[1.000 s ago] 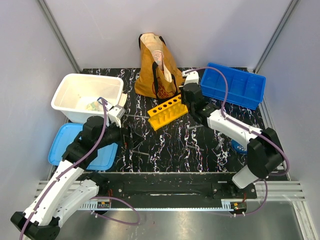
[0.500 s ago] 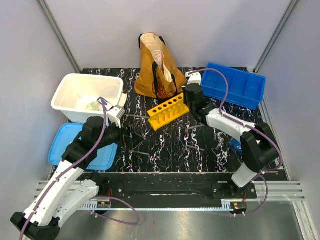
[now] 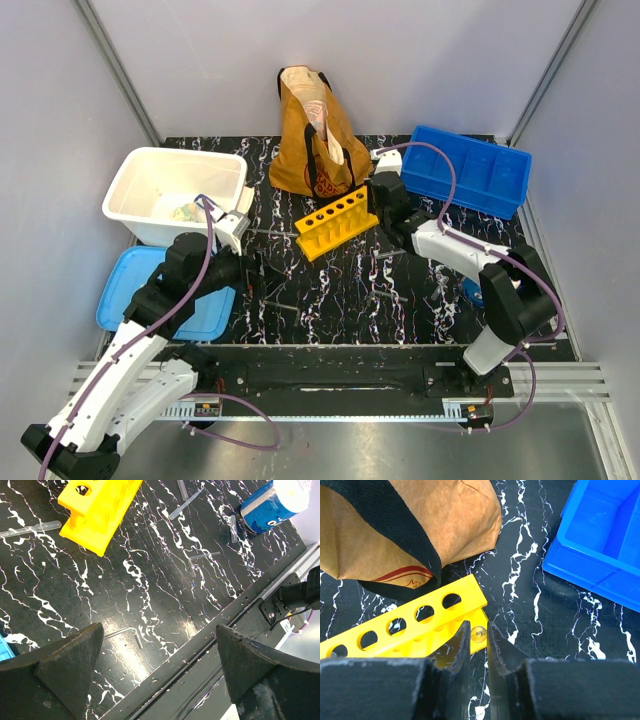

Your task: Organize the chemistry lab equipment

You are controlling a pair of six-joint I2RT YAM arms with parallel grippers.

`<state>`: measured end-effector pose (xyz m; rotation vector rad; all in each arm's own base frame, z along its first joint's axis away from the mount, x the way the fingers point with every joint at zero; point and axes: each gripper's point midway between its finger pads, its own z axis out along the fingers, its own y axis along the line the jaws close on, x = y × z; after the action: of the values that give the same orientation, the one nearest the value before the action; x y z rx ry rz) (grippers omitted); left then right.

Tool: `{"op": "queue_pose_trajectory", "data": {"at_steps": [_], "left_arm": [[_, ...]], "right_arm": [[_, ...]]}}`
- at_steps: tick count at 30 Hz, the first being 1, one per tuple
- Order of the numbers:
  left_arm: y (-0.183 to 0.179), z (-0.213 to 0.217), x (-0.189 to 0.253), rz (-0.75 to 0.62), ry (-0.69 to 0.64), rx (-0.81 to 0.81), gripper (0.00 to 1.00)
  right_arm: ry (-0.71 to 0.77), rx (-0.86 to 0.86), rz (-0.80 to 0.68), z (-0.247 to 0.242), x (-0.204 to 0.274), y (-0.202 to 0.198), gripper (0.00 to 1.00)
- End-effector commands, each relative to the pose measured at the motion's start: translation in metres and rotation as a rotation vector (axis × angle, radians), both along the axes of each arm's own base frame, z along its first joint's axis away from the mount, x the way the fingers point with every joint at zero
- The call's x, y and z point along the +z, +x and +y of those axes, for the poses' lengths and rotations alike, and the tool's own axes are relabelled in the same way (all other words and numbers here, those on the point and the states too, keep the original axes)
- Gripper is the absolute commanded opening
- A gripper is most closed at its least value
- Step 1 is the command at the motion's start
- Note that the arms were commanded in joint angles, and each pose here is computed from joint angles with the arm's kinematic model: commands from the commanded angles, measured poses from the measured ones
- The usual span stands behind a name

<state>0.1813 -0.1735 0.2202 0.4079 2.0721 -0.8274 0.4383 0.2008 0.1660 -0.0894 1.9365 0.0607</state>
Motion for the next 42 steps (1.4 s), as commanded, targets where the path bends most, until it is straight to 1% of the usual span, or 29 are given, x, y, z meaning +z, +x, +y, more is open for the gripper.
{"op": "queue_pose_trajectory", "data": {"at_steps": [1,14,21,27,34,42], "left_arm": [[0.006,0.0,0.016,-0.067,-0.015,0.011,0.99],[0.007,0.001,0.017,-0.073,-0.014,0.019,0.99],[0.008,0.003,0.017,-0.077,-0.009,0.03,0.99],[0.008,0.004,0.019,-0.08,-0.013,0.039,0.99],[0.008,0.007,0.02,-0.09,-0.017,0.054,0.99],[0.008,0.006,0.018,-0.082,-0.014,0.051,0.99]], "right_arm": [[0.049,0.015,-0.027,0.006,0.01,0.002,0.22],[0.061,0.024,-0.019,0.008,0.01,0.0,0.22],[0.072,0.03,-0.025,0.008,0.021,-0.001,0.22],[0.055,0.039,-0.032,0.007,0.038,-0.002,0.22],[0.041,0.04,-0.036,0.005,0.035,-0.003,0.22],[0.022,0.06,-0.031,0.012,0.026,0.005,0.22]]}}
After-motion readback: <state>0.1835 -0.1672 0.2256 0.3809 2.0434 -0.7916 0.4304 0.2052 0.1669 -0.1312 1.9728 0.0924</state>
